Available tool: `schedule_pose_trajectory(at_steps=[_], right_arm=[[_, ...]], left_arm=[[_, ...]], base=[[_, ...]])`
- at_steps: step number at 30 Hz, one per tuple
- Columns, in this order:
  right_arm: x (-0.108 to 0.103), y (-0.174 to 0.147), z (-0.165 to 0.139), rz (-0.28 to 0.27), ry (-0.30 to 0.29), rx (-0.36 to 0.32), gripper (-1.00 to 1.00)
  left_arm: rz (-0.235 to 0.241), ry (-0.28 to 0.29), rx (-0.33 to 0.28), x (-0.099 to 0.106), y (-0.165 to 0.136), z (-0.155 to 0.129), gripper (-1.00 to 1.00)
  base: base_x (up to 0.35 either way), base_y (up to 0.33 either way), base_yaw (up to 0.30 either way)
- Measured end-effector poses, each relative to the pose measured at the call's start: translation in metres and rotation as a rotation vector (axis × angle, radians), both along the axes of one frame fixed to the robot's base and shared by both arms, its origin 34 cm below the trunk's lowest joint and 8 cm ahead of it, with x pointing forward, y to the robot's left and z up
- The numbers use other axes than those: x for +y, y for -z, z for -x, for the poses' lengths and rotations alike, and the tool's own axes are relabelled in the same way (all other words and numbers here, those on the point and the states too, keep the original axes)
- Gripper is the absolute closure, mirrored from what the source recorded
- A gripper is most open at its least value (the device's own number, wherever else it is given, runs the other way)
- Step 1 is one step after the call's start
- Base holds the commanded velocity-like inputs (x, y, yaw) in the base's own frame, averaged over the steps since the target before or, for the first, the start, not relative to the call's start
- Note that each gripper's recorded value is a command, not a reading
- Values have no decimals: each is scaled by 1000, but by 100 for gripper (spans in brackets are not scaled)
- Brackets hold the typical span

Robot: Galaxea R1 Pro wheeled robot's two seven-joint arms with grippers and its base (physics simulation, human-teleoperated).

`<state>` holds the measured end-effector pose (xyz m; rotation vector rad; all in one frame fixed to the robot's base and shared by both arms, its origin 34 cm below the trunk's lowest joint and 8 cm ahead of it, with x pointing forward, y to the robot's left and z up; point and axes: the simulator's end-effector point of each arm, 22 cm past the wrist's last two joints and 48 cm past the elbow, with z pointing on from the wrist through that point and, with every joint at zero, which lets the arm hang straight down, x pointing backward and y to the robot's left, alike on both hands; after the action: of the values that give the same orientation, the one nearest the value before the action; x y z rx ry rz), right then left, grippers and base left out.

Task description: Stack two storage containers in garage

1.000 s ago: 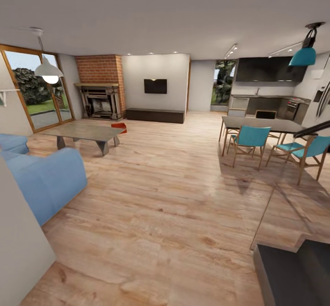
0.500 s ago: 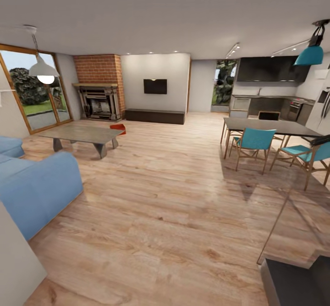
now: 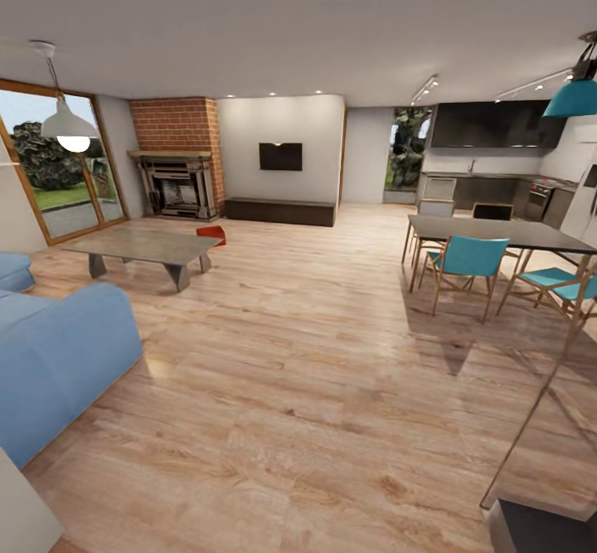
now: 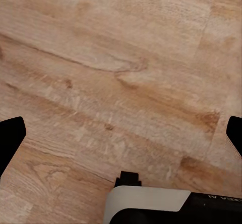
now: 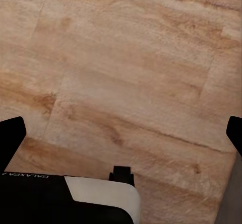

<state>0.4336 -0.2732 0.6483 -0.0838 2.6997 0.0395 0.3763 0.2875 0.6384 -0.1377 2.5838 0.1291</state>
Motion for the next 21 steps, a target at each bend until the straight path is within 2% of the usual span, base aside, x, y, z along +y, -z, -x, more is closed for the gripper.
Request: schedule_pose_trajectory(at_steps=[21], right_arm=[[0,0,0,0,0,0,-100]], left_arm=[[0,0,0,0,0,0,-100]], base=[[323,0,0]])
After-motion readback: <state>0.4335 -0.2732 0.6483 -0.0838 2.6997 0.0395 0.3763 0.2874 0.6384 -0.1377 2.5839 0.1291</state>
